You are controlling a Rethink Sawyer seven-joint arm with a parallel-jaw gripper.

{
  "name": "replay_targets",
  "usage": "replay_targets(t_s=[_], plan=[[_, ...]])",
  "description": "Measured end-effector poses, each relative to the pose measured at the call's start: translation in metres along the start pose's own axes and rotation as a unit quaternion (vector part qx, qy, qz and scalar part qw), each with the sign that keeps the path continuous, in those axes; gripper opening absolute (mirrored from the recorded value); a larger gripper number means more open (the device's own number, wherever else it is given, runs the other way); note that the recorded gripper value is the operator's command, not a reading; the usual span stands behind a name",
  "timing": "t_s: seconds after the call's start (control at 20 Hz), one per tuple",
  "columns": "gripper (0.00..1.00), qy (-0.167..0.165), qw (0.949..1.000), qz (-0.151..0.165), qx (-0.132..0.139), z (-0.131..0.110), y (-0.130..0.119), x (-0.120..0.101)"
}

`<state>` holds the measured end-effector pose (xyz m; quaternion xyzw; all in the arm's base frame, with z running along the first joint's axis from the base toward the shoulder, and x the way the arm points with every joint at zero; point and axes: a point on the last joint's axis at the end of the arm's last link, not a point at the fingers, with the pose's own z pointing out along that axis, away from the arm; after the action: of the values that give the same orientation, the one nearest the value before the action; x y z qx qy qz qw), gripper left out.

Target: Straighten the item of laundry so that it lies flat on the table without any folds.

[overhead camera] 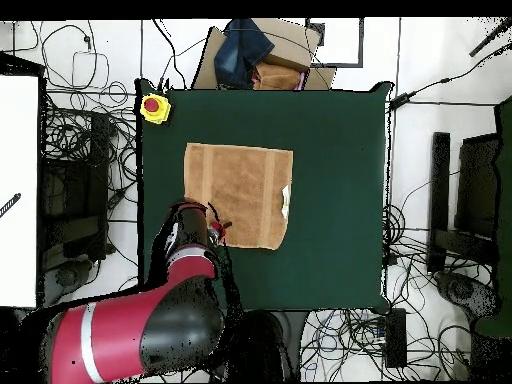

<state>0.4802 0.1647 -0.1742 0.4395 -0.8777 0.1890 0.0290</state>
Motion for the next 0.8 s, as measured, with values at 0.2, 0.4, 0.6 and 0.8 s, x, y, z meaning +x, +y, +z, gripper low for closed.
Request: replay_targets(t_s=[0.2, 0.4, 0.6, 0.8], plan=[[1.0, 0.0, 1.0, 0.008, -0.001, 0.002, -0.007, 0.002], [1.0, 0.001, 0.9998, 0.021, -0.005, 0.002, -0.018, 0.008], [1.0, 0.004, 0.9993, 0.037, -0.007, 0.0, -0.035, 0.018], [1.0, 0.008, 0.9981, 0.06, -0.009, -0.004, -0.059, 0.036]])
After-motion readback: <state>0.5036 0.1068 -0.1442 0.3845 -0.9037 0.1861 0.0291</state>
